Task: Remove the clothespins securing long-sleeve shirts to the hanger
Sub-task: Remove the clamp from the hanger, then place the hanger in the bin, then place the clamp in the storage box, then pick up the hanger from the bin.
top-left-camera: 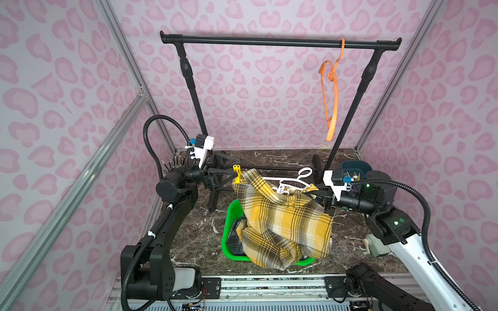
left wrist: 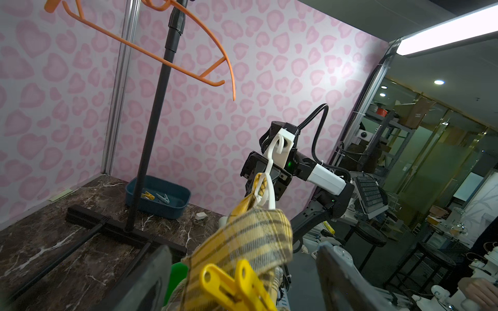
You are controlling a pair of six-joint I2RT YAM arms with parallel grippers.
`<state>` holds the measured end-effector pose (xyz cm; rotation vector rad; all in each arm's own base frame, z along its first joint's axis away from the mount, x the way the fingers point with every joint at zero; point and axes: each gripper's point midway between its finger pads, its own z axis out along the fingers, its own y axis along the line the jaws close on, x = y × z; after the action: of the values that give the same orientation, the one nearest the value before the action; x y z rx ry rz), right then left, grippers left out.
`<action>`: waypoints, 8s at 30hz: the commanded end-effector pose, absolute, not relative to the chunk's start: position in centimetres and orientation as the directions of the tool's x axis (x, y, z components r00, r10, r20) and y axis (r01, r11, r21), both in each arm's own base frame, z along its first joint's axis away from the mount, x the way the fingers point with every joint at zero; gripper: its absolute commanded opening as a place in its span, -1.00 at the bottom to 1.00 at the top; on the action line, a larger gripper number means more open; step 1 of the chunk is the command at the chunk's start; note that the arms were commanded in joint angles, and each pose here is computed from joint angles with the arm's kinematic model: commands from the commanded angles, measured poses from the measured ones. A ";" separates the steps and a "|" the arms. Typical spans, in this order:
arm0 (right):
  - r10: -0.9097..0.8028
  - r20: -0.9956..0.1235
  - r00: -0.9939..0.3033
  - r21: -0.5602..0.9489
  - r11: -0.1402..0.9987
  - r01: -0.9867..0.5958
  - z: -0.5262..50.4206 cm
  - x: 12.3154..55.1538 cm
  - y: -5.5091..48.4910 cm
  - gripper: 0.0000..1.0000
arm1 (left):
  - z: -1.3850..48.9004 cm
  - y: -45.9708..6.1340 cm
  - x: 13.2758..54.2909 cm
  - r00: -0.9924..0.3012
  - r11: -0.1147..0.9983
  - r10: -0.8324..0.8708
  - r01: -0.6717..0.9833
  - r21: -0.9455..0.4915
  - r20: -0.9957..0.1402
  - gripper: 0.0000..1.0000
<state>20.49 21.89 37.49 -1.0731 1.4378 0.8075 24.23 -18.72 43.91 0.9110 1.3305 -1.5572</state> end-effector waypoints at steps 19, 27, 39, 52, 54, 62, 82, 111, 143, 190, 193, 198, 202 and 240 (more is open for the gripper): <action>-0.179 -0.980 0.089 -0.152 0.383 -0.911 38.6 22.3 22.4 -1.00 | 43.2 -19.1 23.8 -0.351 -0.069 -0.116 0.936 -0.345 -0.929 0.05; -0.199 -0.977 0.078 -0.158 0.427 -0.890 38.0 23.4 22.1 -1.00 | 43.3 -19.1 23.6 -0.349 -0.070 -0.113 0.937 -0.343 -0.930 -0.47; -0.201 -0.976 0.078 -0.164 0.457 -0.874 38.2 24.4 21.9 -1.00 | 43.4 -19.1 23.3 -0.342 -0.072 -0.108 0.939 -0.336 -0.933 -0.92; -0.275 -0.960 -0.045 -0.077 0.417 -0.906 33.2 23.2 23.2 -1.00 | 49.6 -18.5 21.5 -0.207 -0.072 -0.198 0.978 -0.197 -0.958 -0.93; -0.289 -0.954 -0.083 -0.054 0.435 -0.899 31.9 23.1 23.2 -1.00 | 49.9 -18.5 21.4 -0.205 -0.072 -0.208 0.978 -0.194 -0.956 -0.93; -0.425 -0.826 -0.371 0.093 0.547 -0.832 21.2 23.4 24.7 -1.00 | 50.2 -18.3 22.9 -0.259 -0.001 -0.261 0.963 -0.268 -0.930 -0.94; -0.315 -0.928 -0.199 -0.091 0.710 -0.698 31.0 26.1 25.6 0.96 | 41.5 -16.6 31.3 -0.333 0.588 -0.205 0.710 -0.388 -0.920 -0.93; -0.142 -0.990 0.027 -0.102 0.555 -0.825 37.1 30.3 44.6 0.63 | 40.6 -17.2 31.3 -0.361 0.606 -0.218 0.679 -0.415 -0.907 -0.93; -0.179 -0.984 -0.024 -0.103 0.664 -0.740 35.9 30.3 40.0 -1.00 | 44.0 -13.5 31.2 -0.188 0.740 -0.286 0.579 -0.341 -0.940 0.95; 0.448 -0.746 -0.492 0.072 0.790 0.609 15.4 47.4 -17.7 0.92 | 41.1 -10.8 30.5 -0.186 0.818 -0.245 0.487 -0.306 -0.951 0.95; 0.438 -0.792 -0.425 0.103 0.782 0.614 19.1 46.4 -17.5 0.96 | 41.0 -10.9 30.6 -0.189 0.814 -0.253 0.488 -0.315 -0.949 0.95; 0.424 -0.835 -0.350 0.238 0.852 0.466 25.0 43.4 -11.7 0.90 | 40.3 -11.0 31.2 -0.208 0.807 -0.268 0.485 -0.337 -0.941 0.94; 0.431 -0.823 -0.370 0.340 0.896 0.287 26.8 38.8 -3.7 0.86 | 40.0 -11.1 31.6 -0.223 0.801 -0.276 0.485 -0.352 -0.935 0.94; 0.009 -0.648 -0.762 0.677 0.464 -0.571 21.8 30.5 33.4 0.34 | 38.4 -10.8 32.1 -0.277 0.774 -0.326 0.471 -0.423 -0.904 0.96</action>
<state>31.01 31.92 20.75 -0.4009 2.1895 1.2282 32.19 -10.75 38.04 0.0962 1.7022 -0.7757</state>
